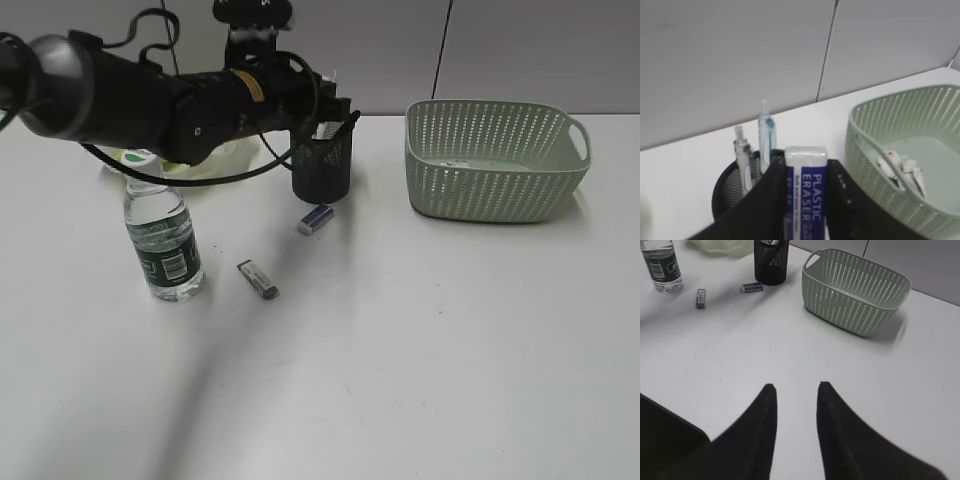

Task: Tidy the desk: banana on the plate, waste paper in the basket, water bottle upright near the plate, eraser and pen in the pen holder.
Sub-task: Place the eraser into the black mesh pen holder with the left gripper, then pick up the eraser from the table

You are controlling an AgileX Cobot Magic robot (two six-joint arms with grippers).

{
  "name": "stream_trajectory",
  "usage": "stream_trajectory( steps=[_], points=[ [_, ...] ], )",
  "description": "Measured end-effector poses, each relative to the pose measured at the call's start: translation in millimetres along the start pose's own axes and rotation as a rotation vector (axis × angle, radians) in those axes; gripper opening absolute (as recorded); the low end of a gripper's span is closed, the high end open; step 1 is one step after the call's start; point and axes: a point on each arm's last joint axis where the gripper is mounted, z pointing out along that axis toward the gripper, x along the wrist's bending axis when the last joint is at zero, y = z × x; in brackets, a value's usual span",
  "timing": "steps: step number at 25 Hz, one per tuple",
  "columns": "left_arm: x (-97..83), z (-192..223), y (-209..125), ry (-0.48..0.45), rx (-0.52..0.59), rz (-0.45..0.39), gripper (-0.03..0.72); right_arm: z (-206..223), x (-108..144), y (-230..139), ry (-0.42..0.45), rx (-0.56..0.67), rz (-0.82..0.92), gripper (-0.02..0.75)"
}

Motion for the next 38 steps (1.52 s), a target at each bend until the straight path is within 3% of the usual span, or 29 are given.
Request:
stream_trajectory(
  steps=[3, 7, 13, 18, 23, 29, 33, 38],
  points=[
    [9.2, 14.9, -14.6, 0.017, 0.018, -0.011, 0.176, 0.0, 0.0, 0.0, 0.0, 0.0, 0.0, 0.237],
    [11.1, 23.9, -9.7, 0.015, -0.021, -0.011, 0.19, 0.0, 0.0, 0.0, 0.0, 0.0, 0.0, 0.237],
    [10.7, 24.3, -6.7, 0.012, -0.035, -0.011, 0.426, 0.0, 0.0, 0.0, 0.0, 0.0, 0.0, 0.237],
    [7.3, 6.6, 18.3, 0.026, 0.006, -0.009, 0.458, 0.0, 0.0, 0.0, 0.0, 0.0, 0.0, 0.237],
    [-3.4, -66.2, 90.8, 0.064, 0.101, -0.012, 0.431, 0.0, 0.0, 0.0, 0.0, 0.0, 0.0, 0.237],
    [-7.2, -189.7, 134.3, 0.176, 0.406, 0.037, 0.424, 0.0, 0.0, 0.0, 0.0, 0.0, 0.0, 0.237],
    [-6.6, -269.9, 139.2, 0.246, 0.566, 0.045, 0.409, 0.0, 0.0, 0.0, 0.0, 0.0, 0.0, 0.237],
    [-5.0, -355.9, 102.3, 0.249, 0.567, 0.035, 0.405, 0.0, 0.0, 0.0, 0.0, 0.0, 0.0, 0.237]
  ],
)
